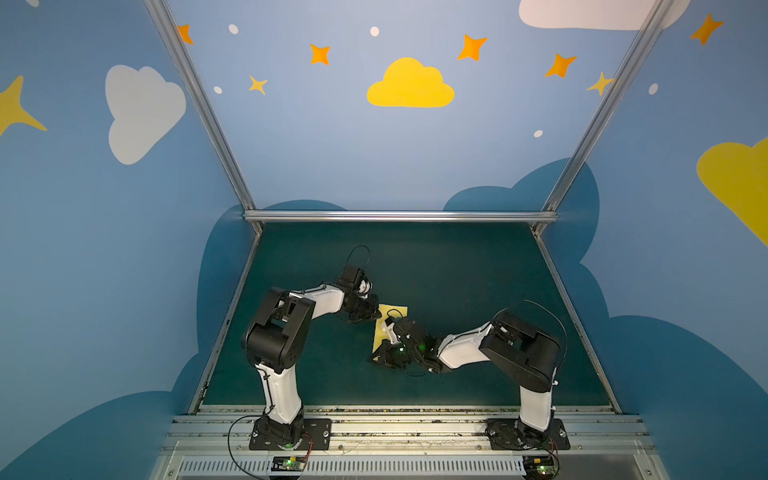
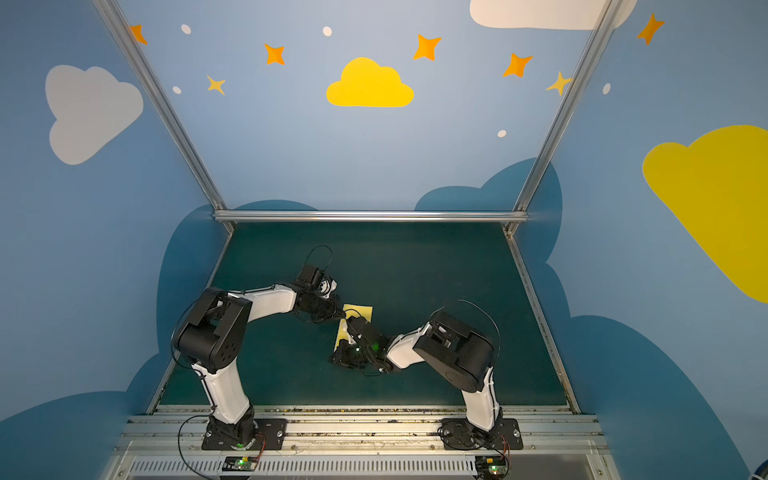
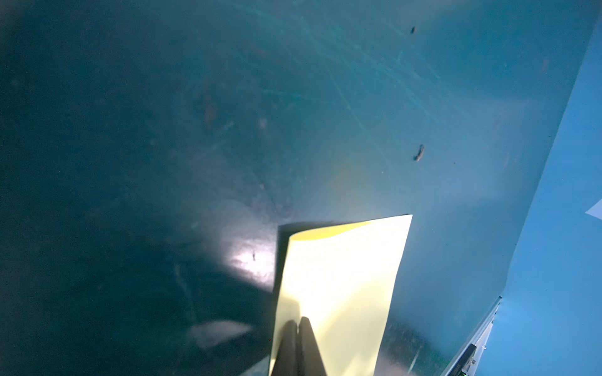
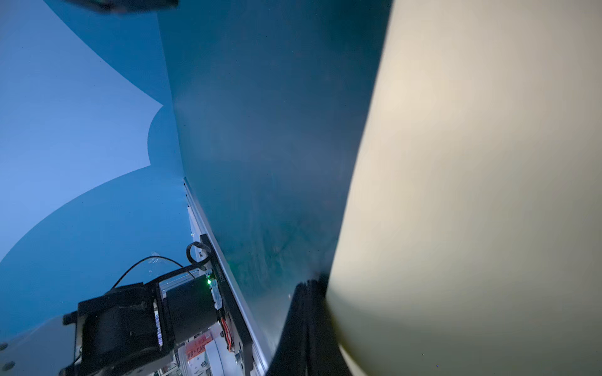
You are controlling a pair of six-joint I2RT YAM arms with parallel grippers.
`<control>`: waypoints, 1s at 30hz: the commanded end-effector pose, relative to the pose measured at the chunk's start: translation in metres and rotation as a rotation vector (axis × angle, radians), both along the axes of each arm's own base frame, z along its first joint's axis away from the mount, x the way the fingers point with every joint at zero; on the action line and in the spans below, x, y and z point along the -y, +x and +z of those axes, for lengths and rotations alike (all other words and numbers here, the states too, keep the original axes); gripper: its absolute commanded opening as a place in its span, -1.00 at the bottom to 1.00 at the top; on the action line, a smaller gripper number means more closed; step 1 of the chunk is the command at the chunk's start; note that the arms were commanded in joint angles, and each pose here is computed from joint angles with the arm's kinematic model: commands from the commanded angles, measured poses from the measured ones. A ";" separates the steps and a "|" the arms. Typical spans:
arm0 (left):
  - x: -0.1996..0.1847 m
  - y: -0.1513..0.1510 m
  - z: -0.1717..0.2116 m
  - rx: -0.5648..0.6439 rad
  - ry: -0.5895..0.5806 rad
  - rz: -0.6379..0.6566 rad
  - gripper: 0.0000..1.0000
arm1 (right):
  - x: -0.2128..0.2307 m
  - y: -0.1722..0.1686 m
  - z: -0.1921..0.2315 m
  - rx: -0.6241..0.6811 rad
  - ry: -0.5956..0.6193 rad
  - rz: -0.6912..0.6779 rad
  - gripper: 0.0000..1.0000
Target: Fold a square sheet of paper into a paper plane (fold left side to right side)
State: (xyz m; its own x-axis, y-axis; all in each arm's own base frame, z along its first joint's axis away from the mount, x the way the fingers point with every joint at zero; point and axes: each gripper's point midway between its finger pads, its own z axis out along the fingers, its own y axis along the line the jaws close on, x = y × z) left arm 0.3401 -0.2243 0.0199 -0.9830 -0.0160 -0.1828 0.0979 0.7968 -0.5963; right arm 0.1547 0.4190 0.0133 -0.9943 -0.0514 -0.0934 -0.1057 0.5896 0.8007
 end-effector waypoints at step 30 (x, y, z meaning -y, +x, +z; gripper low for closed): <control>-0.009 -0.015 -0.020 -0.051 0.055 -0.002 -0.93 | 0.003 0.072 0.031 -0.005 -0.008 -0.087 -1.00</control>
